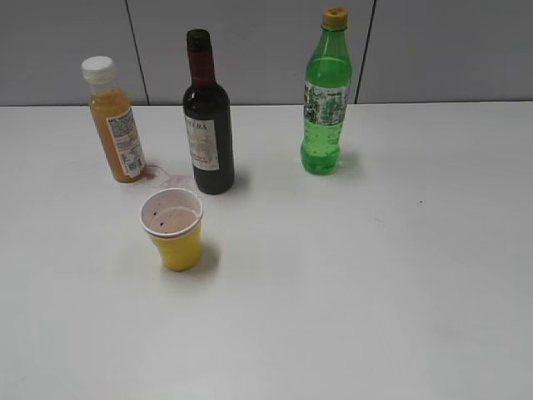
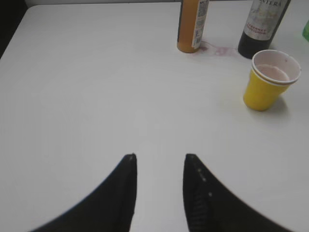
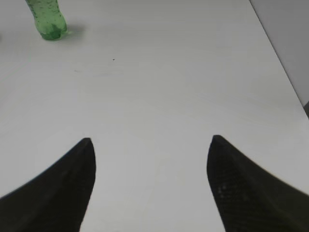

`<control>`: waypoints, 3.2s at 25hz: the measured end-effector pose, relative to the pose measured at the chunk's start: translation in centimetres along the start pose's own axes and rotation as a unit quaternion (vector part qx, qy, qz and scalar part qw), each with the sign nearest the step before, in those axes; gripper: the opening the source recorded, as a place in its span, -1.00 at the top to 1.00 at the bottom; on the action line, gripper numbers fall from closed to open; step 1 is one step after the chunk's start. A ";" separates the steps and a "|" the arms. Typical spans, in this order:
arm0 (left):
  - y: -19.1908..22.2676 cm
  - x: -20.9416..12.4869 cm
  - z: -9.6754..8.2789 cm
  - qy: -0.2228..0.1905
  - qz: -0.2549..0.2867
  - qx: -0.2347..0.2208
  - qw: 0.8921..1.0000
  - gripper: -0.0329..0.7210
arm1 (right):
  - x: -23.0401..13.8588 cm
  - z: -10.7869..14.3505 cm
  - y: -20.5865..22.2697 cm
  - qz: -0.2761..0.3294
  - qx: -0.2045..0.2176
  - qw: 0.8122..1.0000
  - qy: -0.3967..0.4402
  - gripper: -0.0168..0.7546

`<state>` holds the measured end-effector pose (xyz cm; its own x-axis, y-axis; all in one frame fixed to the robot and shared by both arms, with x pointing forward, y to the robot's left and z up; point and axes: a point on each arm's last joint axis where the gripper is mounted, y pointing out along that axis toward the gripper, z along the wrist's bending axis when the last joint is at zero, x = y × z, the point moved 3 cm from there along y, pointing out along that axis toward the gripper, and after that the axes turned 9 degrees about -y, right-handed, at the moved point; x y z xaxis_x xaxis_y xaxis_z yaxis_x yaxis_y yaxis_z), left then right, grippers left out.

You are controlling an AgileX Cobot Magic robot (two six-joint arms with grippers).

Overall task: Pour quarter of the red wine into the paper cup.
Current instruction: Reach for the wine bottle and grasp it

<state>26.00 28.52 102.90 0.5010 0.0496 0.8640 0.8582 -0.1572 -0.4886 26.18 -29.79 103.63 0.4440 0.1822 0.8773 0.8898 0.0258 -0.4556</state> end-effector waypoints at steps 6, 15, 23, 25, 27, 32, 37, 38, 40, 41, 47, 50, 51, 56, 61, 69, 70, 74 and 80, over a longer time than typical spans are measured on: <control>0.0 0.2 -0.9 -0.021 -0.007 -0.038 0.999 -0.45 | 0.0 0.0 0.0 0.000 0.000 1.000 0.000 -0.46; 0.0 5.6 -1.6 -0.038 -0.174 -0.076 0.981 -0.77 | 0.0 0.0 0.0 0.000 0.000 1.000 0.000 -0.46; 6.7 9.4 -1.7 -0.018 -0.127 -0.095 0.987 -0.75 | 0.0 0.0 0.0 0.000 0.000 1.000 0.000 -0.46; 9.0 9.7 -1.9 -0.014 -0.102 -0.109 0.989 -0.75 | 0.0 0.0 0.0 0.000 0.000 1.000 0.000 -0.46; 11.0 9.9 -2.1 -0.001 -0.086 -0.127 0.988 -0.74 | 0.0 0.0 0.0 0.000 0.000 1.000 0.000 -0.46; 15.0 10.3 -2.3 0.028 -0.076 -0.148 0.986 -0.72 | 0.0 0.0 0.0 0.000 0.000 1.000 0.000 -0.46; 16.4 11.7 -1.9 0.069 -0.089 -0.133 0.985 -0.69 | 0.0 0.0 0.0 0.000 0.000 1.000 0.000 -0.46; 16.4 12.1 -1.9 0.072 -0.093 -0.133 0.984 -0.68 | 0.0 0.0 0.0 0.000 0.000 1.000 0.000 -0.46; 16.3 12.7 -2.0 0.074 -0.101 -0.132 0.983 -0.67 | 0.0 0.0 0.0 0.000 0.000 1.000 0.000 -0.46; 16.3 12.9 -2.0 0.074 -0.104 -0.132 0.983 -0.66 | 0.0 0.0 0.0 0.000 0.000 1.000 0.000 -0.46; 16.5 13.0 -1.5 0.063 -0.105 -0.114 0.986 -0.66 | 0.0 0.0 0.0 0.000 0.000 1.000 0.000 -0.46; 16.6 13.1 -1.5 0.049 -0.106 -0.112 0.987 -0.66 | 0.0 0.0 0.0 0.000 0.000 1.000 0.000 -0.46; 16.6 13.1 -1.5 0.045 -0.107 -0.112 0.987 -0.66 | 0.0 0.0 0.0 0.000 0.000 1.000 0.000 -0.46; 16.6 13.1 -1.5 0.037 -0.108 -0.113 0.987 -0.66 | 0.0 0.0 0.0 0.000 0.000 1.000 0.000 -0.46; 17.7 11.7 -1.3 0.035 -0.045 -0.114 0.992 -0.66 | 0.0 0.0 0.0 0.000 0.000 1.000 0.000 -0.46; 18.6 10.3 0.2 0.027 0.011 -0.036 0.999 -0.66 | 0.0 0.0 0.0 0.000 0.000 1.000 0.000 -0.46; 18.7 10.4 0.3 0.025 0.008 -0.026 0.999 -0.66 | 0.0 0.0 0.0 0.000 0.000 1.000 0.000 -0.46; 18.7 11.4 0.5 0.015 -0.031 0.004 0.999 -0.66 | 0.0 0.0 0.0 0.000 0.000 1.000 0.000 -0.46; 18.9 13.4 0.3 0.017 -0.116 0.005 0.993 -0.66 | 0.0 0.0 0.0 0.000 0.000 1.000 0.000 -0.46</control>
<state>48.96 26.48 105.20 0.2852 0.0506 0.9571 0.9515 -0.1351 -0.2764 26.18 -29.79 103.63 0.4440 0.1822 0.8773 0.8898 0.0258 -0.4556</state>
